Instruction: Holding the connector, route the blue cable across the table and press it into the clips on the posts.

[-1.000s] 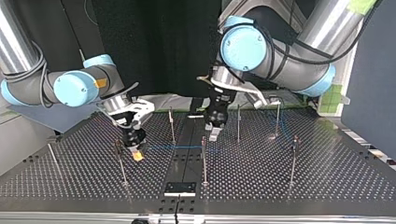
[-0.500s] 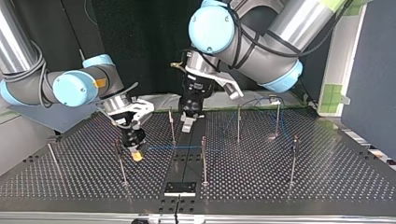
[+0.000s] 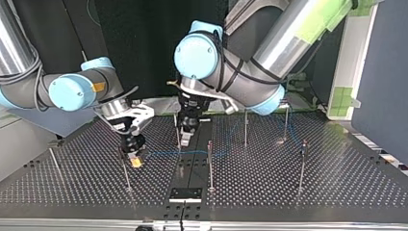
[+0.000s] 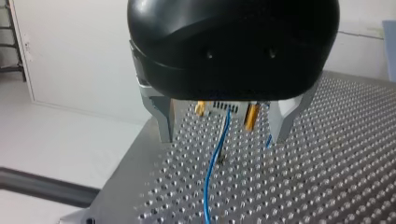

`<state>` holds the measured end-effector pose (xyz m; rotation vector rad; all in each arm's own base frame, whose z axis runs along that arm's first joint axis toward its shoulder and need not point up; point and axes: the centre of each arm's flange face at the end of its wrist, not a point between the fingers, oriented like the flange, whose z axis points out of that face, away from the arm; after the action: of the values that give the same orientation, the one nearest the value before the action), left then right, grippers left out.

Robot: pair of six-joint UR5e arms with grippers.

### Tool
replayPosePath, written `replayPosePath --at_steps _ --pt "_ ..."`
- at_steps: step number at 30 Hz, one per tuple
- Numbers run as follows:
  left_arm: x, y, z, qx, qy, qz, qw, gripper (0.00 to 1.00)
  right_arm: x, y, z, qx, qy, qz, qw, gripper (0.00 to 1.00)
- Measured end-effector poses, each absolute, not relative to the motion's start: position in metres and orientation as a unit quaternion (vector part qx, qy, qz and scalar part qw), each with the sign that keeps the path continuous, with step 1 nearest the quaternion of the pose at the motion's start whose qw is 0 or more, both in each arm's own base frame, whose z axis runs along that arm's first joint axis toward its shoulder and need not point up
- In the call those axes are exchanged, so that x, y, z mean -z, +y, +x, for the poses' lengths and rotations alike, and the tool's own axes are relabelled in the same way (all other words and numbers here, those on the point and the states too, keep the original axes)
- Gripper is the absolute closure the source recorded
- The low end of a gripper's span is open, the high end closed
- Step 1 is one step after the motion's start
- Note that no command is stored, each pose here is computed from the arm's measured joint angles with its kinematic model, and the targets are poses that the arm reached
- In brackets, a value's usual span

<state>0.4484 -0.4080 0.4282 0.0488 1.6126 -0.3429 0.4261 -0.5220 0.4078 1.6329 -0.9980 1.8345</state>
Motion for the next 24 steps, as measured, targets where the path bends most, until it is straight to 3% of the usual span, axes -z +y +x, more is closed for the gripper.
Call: replayPosePath --at_steps 24 --pt "-0.402 -0.421 0.525 0.135 0.708 -0.003 0.693 0.0 -0.408 -0.522 0.427 -0.671 -0.365 0.598 0.242 1.0"
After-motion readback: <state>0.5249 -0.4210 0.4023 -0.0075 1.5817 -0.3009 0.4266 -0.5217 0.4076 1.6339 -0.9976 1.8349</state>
